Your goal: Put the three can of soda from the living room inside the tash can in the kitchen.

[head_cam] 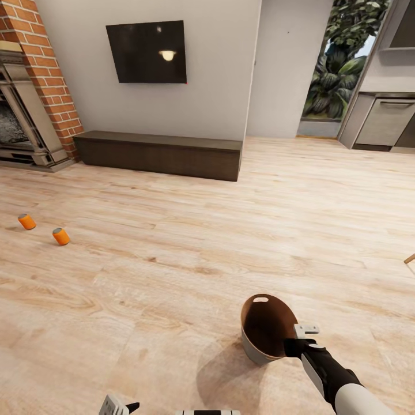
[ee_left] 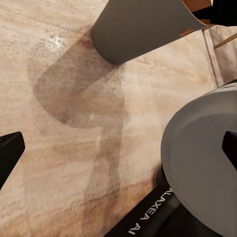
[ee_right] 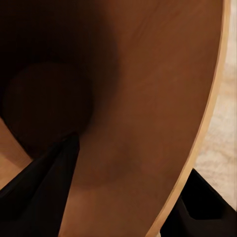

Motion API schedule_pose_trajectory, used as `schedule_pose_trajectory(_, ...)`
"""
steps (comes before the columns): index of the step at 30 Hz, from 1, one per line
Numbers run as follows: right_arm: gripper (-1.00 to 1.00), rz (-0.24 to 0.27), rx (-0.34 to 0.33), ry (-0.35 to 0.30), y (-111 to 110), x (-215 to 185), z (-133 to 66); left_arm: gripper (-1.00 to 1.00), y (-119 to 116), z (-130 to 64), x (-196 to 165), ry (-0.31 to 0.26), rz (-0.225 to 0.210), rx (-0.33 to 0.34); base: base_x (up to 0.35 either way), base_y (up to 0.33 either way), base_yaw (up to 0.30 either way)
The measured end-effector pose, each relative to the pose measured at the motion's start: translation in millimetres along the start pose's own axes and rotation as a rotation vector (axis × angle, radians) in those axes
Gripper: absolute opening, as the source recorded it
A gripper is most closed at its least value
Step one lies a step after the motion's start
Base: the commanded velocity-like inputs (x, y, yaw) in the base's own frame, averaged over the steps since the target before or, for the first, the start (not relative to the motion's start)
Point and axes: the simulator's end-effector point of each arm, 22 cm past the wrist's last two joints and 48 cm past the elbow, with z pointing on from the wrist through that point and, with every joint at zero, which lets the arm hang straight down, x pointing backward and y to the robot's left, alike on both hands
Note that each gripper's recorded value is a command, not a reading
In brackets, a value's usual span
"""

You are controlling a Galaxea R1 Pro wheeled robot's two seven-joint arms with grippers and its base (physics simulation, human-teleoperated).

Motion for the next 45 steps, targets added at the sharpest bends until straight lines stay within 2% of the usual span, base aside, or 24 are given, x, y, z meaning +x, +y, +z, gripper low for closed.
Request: schedule_pose_trajectory(45,-1.00,0.008,-0.009,0.001,3.1,1.0,0.2,1.00,0.1,0.1,0.1,0.000,0.000,0.000,0.000,0.000,0.000)
